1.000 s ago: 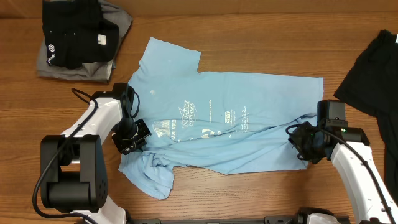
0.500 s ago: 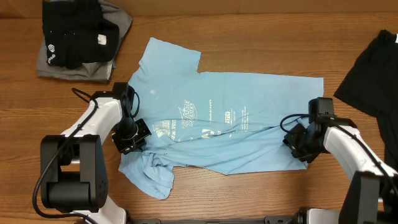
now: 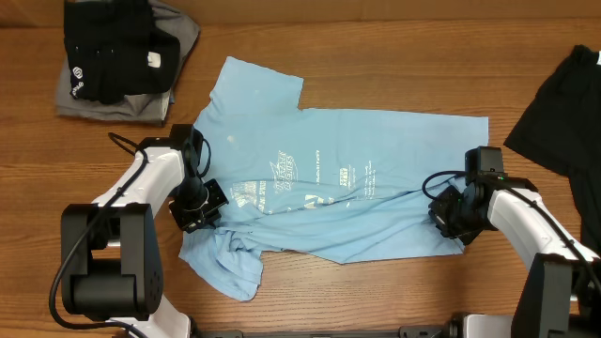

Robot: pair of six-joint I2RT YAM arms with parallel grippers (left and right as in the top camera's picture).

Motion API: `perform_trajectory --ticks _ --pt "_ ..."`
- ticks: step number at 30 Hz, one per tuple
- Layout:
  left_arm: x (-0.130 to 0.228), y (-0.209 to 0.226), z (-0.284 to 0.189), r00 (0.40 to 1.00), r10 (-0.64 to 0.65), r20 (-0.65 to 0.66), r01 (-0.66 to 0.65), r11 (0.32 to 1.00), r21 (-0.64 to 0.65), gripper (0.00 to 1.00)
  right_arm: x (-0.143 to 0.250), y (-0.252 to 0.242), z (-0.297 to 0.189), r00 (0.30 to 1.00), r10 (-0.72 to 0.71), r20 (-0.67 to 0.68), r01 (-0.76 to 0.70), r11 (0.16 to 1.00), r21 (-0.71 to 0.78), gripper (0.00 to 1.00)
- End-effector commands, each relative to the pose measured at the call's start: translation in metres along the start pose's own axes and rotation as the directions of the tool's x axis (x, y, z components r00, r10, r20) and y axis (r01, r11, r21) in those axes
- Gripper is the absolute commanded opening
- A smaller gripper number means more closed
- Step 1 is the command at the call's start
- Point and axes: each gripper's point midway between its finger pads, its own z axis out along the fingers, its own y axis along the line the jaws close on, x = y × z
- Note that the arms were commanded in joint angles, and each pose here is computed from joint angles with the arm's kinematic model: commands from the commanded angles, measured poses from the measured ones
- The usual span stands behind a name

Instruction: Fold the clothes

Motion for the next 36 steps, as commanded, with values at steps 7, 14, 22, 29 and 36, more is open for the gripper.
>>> perform_trajectory --ticks 7,14,22,29,36 --pt "-0.002 -0.005 -0.015 1.000 0.020 0.021 -0.020 1.000 0.008 0.04 -0.004 0.004 -0.014 1.000 0.024 -0.012 -0.023 1.000 0.016 0.04" --pt "0.006 -0.014 -0.056 0.989 0.063 0.137 -0.071 0.996 0.059 0.04 -0.012 0.004 -0.043 0.995 0.104 0.012 -0.104 0.991 0.080 0.04" --pt "0.042 -0.030 -0.104 0.944 0.167 0.286 -0.209 0.970 0.125 0.04 -0.008 0.005 -0.081 0.993 0.108 0.038 -0.110 0.991 0.073 0.04" --pt "0.077 -0.037 -0.146 0.869 0.230 0.438 -0.340 0.921 0.191 0.04 0.000 -0.002 -0.130 0.975 0.147 0.169 -0.146 0.989 -0.017 0.04" --pt "0.106 -0.029 -0.204 0.731 0.241 0.638 -0.462 0.864 0.202 0.04 0.005 0.003 -0.201 0.941 0.114 0.320 -0.068 0.986 -0.152 0.04"
